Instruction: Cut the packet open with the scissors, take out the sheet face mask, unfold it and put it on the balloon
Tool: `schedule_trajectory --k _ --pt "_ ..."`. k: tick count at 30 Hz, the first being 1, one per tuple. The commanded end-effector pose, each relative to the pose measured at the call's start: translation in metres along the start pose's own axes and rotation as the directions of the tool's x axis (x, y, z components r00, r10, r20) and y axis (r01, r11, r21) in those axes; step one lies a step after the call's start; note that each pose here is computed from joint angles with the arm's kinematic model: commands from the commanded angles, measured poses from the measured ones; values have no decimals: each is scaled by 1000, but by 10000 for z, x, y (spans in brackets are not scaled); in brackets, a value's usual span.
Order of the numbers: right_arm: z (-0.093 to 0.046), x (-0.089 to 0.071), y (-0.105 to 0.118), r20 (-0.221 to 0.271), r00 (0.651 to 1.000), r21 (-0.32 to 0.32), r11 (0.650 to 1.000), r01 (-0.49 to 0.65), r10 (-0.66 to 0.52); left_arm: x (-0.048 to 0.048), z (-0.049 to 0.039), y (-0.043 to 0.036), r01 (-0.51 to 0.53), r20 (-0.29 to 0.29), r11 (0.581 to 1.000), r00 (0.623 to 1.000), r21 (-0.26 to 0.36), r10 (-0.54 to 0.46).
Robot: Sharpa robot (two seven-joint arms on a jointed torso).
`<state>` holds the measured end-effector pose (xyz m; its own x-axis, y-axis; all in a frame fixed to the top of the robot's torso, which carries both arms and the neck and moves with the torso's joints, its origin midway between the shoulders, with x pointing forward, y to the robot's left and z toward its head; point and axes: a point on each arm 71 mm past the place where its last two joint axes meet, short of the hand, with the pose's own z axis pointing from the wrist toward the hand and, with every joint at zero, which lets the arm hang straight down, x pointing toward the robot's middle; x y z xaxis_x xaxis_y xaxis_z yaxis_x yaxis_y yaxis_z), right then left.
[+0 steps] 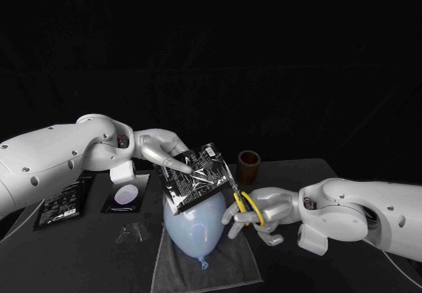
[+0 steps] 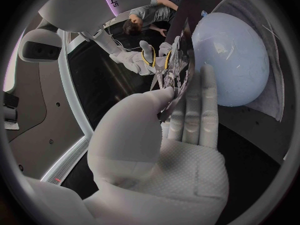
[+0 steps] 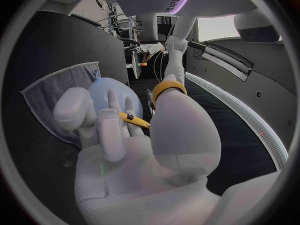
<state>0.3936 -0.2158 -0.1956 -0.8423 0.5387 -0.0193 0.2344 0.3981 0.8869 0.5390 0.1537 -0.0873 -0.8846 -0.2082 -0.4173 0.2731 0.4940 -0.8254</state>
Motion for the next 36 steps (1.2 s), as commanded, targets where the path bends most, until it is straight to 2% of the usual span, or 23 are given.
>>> schedule_trajectory --k 1,25,36 --pt "-10 0 -9 -15 1000 9 1000 1 0 14 -3 -27 -13 -24 1000 1000 19 13" --pt "-6 50 -21 -44 999 28 999 25 -24 29 13 -40 -19 -32 1000 999 19 19" --pt "-124 63 -52 -23 999 31 999 36 -36 -14 -18 3 -13 -17 1000 1000 8 13"
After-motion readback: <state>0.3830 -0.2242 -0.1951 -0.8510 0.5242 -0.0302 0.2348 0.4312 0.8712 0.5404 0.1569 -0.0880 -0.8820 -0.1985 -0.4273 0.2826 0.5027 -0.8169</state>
